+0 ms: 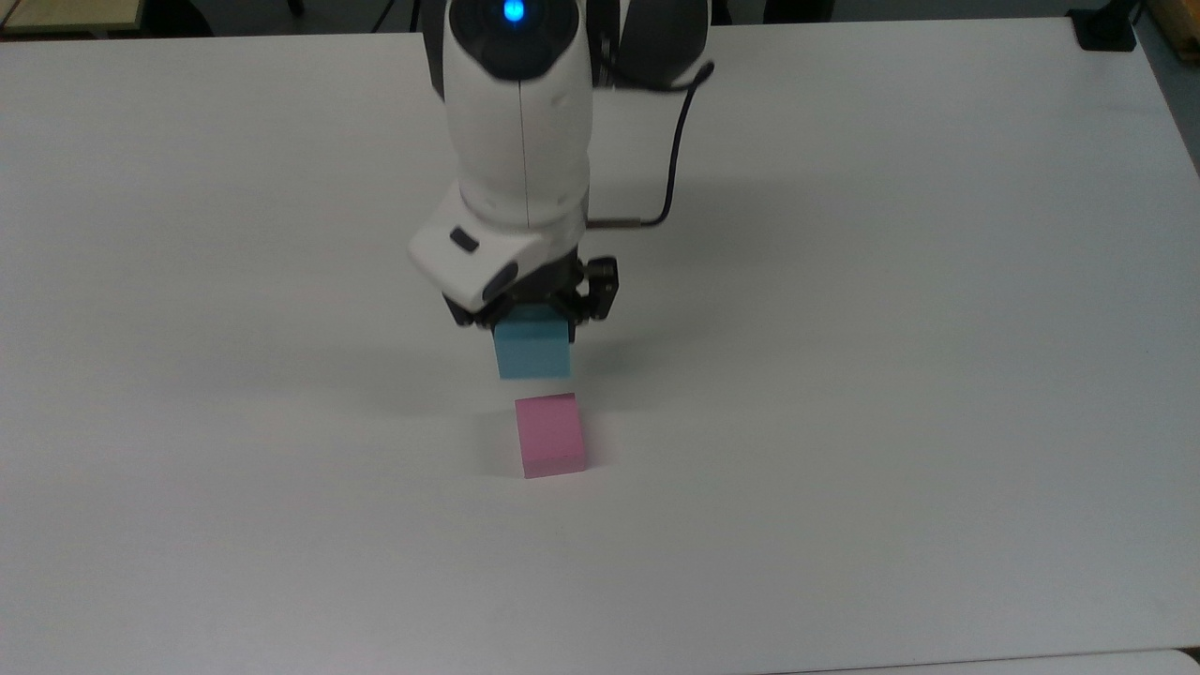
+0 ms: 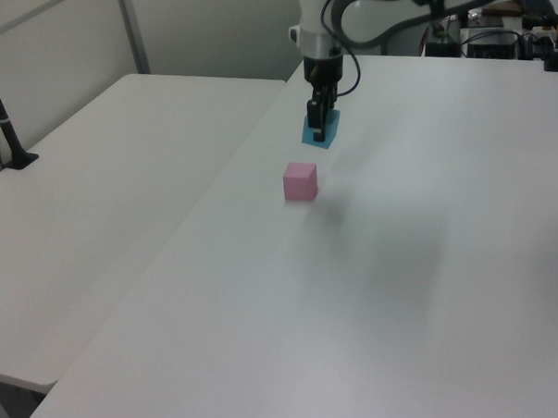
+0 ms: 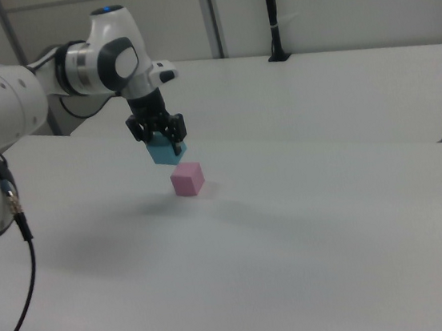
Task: Put blue cube on pink cube
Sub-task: 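Lower the light-blue cube onto the top of the pink cube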
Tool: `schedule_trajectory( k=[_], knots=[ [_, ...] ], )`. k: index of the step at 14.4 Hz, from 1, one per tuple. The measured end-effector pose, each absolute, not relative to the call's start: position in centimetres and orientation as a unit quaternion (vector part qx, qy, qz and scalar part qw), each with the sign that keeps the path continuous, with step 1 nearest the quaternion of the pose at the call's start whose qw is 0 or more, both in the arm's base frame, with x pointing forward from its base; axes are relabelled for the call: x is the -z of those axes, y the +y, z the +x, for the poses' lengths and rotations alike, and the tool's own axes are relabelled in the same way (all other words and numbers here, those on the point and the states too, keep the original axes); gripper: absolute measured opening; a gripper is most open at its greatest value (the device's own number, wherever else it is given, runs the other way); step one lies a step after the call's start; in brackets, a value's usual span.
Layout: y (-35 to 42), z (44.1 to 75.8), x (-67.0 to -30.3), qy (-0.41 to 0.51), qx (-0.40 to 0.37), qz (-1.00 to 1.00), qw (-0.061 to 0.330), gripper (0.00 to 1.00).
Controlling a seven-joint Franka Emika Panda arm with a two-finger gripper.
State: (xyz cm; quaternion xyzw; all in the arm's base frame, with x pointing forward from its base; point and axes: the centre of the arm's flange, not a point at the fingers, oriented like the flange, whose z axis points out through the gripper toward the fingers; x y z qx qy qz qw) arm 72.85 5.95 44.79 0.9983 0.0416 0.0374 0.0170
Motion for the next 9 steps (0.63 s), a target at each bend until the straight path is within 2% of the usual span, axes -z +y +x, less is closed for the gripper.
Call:
schedule_trajectory(
  k=[6, 9],
  knots=[
    [7.2, 76.6, -40.5, 0.036, -0.051, 0.997, 0.038, 0.64],
    [9.6, 77.0, -37.8, 0.04, -0.05, 0.997, 0.046, 0.64]
  ],
)
